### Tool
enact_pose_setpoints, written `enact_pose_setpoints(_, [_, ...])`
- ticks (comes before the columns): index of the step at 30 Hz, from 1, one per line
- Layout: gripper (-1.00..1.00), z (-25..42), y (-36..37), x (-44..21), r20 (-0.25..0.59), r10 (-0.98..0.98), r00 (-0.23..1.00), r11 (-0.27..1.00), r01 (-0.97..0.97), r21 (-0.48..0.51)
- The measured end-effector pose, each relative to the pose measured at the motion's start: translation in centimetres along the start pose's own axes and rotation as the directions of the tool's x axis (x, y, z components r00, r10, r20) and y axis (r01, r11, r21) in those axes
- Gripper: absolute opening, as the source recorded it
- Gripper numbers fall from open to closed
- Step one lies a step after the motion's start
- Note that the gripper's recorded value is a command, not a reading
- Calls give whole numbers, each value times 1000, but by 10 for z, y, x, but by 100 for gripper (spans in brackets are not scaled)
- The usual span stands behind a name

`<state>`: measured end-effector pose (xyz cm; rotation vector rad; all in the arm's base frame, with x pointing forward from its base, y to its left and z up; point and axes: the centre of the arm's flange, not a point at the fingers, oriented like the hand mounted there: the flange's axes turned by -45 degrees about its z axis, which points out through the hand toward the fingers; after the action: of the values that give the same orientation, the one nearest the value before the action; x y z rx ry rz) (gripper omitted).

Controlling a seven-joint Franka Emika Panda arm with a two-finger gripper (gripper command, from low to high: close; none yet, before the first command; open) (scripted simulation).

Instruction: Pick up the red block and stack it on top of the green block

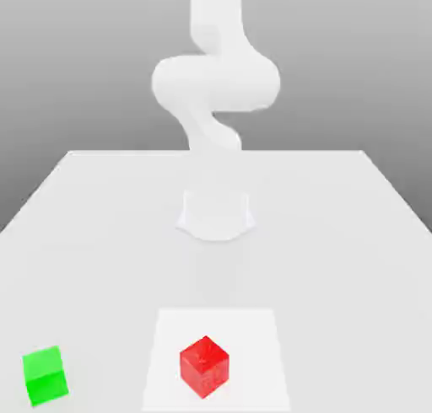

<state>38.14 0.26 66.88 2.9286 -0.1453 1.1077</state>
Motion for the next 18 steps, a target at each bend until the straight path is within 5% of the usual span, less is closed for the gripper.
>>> enact_pose_setpoints(9, [0,188,7,-52,239,269,933,958,-232,-172])
enact_pose_setpoints(18, [0,330,25,-163,403,535,743,840,-415,-351])
